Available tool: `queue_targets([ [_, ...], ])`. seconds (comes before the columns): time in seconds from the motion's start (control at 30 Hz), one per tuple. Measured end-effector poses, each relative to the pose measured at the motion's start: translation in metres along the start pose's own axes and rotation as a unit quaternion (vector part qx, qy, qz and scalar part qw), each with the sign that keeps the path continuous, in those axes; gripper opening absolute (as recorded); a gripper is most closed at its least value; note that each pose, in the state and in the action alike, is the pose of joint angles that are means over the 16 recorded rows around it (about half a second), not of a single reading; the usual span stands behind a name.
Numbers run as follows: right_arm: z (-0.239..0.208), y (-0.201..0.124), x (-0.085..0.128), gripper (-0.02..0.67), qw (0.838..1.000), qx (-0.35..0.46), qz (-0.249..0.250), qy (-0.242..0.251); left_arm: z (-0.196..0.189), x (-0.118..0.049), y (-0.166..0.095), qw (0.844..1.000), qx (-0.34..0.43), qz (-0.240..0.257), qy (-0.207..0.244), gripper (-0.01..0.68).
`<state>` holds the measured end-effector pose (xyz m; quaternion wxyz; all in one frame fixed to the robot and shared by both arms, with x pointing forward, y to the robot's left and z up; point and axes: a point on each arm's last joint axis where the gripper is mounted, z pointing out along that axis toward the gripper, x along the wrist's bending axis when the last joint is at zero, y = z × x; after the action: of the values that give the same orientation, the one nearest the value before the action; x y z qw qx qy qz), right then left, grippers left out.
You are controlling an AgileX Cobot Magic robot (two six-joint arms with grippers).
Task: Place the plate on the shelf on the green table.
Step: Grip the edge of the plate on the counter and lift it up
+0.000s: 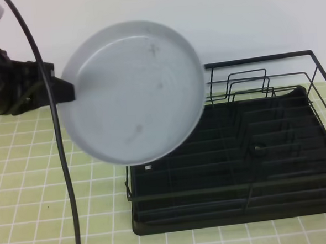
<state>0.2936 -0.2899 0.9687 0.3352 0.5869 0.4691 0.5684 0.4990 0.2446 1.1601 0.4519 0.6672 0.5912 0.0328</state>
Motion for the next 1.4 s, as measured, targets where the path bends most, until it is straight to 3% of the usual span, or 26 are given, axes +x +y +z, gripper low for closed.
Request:
queue_targets([
  [0.23,-0.001,0.013,0.005,-0.002,0.983,-0.063,0.167,0.041,0.000,-0.009,-0.003,0.999,0.018,0.007,-0.050,0.004],
  [0.37,-0.003,0.020,0.006,-0.002,0.975,-0.092,0.195,0.049,-0.001,-0.013,-0.006,0.997,0.032,0.005,-0.070,0.004],
  [0.47,-0.006,0.030,0.009,-0.002,0.978,-0.114,0.165,0.054,-0.001,-0.016,-0.008,0.996,0.041,0.003,-0.083,0.004],
  [0.63,-0.016,0.056,0.020,-0.002,0.984,-0.150,0.067,0.061,0.000,-0.023,-0.010,0.993,0.053,0.005,-0.105,0.004],
  [0.87,-0.026,0.104,0.047,-0.002,0.987,-0.130,-0.038,0.088,0.009,-0.041,-0.017,0.990,0.069,0.029,-0.118,0.004],
  [1.1,-0.011,0.152,0.082,-0.002,0.985,0.002,-0.093,0.142,0.021,-0.065,-0.026,0.988,0.075,0.060,-0.120,0.004],
  [1.4,0.041,0.196,0.124,0.001,0.951,0.184,-0.137,0.206,0.028,-0.083,-0.031,0.987,0.068,0.076,-0.125,0.004],
])
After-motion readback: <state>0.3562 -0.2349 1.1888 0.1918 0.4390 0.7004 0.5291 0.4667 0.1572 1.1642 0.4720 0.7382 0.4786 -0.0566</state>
